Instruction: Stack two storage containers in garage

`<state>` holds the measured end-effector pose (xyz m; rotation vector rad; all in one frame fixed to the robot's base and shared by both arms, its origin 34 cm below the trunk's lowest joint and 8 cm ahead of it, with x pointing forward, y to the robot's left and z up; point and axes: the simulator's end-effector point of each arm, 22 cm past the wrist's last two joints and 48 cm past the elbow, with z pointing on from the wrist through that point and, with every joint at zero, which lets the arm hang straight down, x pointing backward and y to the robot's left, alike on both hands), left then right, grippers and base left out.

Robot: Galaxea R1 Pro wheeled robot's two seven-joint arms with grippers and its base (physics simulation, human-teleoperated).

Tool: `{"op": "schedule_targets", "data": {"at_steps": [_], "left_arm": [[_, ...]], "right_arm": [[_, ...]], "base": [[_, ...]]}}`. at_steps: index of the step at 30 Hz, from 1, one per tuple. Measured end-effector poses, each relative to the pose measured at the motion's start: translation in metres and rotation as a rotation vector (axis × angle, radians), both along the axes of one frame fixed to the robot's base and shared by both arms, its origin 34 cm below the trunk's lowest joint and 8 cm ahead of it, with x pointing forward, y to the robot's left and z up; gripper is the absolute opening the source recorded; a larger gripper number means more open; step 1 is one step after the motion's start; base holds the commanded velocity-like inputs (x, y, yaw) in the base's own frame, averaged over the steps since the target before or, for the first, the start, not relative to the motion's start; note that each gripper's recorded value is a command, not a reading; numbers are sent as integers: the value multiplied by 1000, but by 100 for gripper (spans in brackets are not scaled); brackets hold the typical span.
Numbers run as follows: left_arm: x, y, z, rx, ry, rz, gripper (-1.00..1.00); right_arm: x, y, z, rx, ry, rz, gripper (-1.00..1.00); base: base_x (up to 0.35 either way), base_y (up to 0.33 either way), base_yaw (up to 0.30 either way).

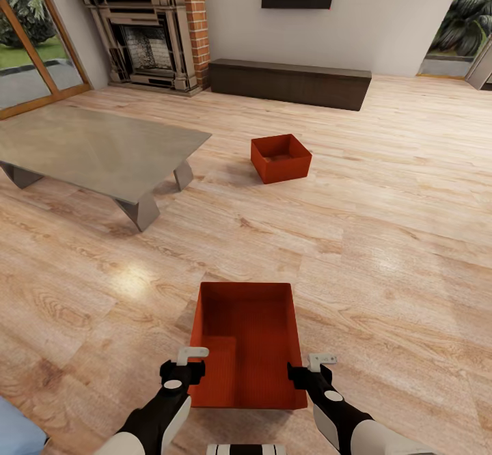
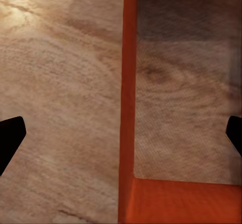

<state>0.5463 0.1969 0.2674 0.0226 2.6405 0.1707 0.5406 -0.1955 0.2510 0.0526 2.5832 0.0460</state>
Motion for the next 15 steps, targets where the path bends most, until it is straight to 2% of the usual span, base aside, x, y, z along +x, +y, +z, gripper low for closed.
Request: {"op": "schedule_targets", "data": {"at_steps": [15], "left_arm": [[-2, -2, -1, -1, 3, 2, 100]], "right_arm": [[0, 0, 0, 0, 0, 0, 100]], "base": [[0, 0, 0]]}}
